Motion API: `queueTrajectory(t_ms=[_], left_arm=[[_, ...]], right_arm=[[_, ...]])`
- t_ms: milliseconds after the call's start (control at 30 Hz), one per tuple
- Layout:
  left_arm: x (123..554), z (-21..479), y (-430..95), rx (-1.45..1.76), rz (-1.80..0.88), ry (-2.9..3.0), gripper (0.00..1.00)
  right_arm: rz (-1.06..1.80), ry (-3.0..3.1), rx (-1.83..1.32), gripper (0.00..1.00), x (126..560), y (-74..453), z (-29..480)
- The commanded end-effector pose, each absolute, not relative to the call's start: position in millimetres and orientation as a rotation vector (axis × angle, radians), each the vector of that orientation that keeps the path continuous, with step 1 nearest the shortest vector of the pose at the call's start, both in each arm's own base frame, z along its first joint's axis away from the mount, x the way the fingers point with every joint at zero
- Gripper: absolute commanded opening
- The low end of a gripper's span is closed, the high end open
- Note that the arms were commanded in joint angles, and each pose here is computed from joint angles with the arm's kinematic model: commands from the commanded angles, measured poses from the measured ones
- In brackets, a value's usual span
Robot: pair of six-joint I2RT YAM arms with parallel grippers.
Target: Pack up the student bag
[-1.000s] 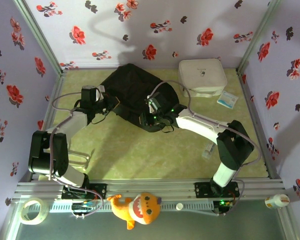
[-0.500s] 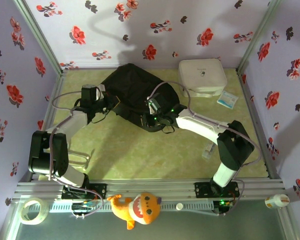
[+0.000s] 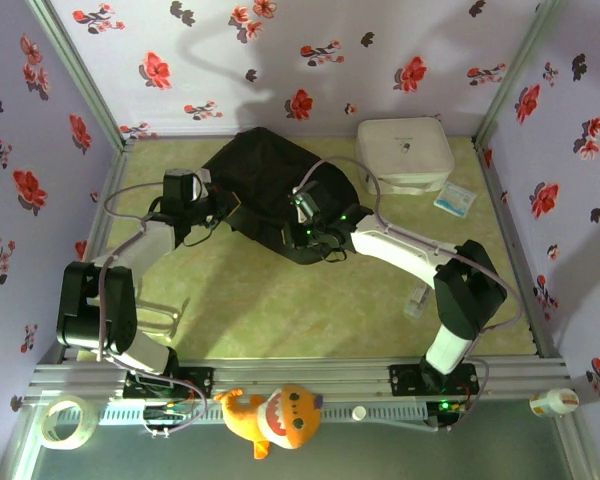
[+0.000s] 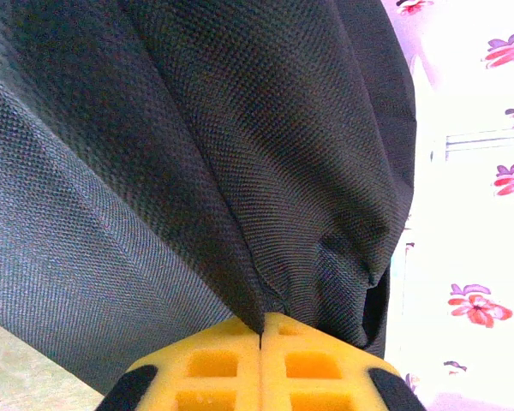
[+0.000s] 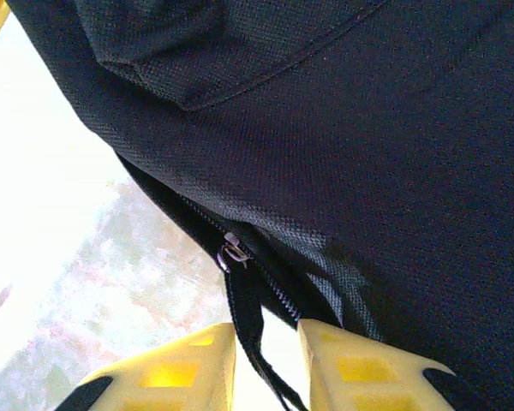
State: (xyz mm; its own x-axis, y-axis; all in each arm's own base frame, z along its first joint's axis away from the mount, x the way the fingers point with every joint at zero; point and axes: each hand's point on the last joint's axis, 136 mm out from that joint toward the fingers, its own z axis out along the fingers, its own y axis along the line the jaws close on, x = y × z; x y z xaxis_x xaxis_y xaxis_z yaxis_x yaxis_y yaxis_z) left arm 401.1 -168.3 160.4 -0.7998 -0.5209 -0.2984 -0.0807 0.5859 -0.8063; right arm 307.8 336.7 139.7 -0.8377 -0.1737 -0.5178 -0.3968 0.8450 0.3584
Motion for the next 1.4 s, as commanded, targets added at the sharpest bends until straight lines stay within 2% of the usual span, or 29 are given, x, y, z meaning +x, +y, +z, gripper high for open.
queueTrajectory(t_ms=[0, 133, 467, 967, 1367], left_arm=[[400.3, 203.4, -183.0, -0.328, -1.213, 2.213, 0.00], [399.7, 203.9, -182.6, -0.325, -1.212, 2.212, 0.00], [400.6, 197.8, -177.1, -0.349, -1.177, 2.216, 0.00], [407.6, 188.0, -162.9, -0.419, -1.094, 2.210, 0.00], [408.5, 173.4, -153.9, -0.466, -1.035, 2.223, 0.00]], right_arm=[[0.614, 2.526, -0.408, 0.23, 313.0, 338.8, 144.2], [0.608, 2.524, -0.392, 0.22, 314.6, 338.0, 144.1], [0.562, 2.490, -0.334, 0.00, 315.8, 323.2, 155.2], [0.501, 2.494, -0.140, 0.00, 289.5, 270.1, 165.8], [0.351, 2.452, 0.083, 0.00, 290.9, 219.5, 165.5]])
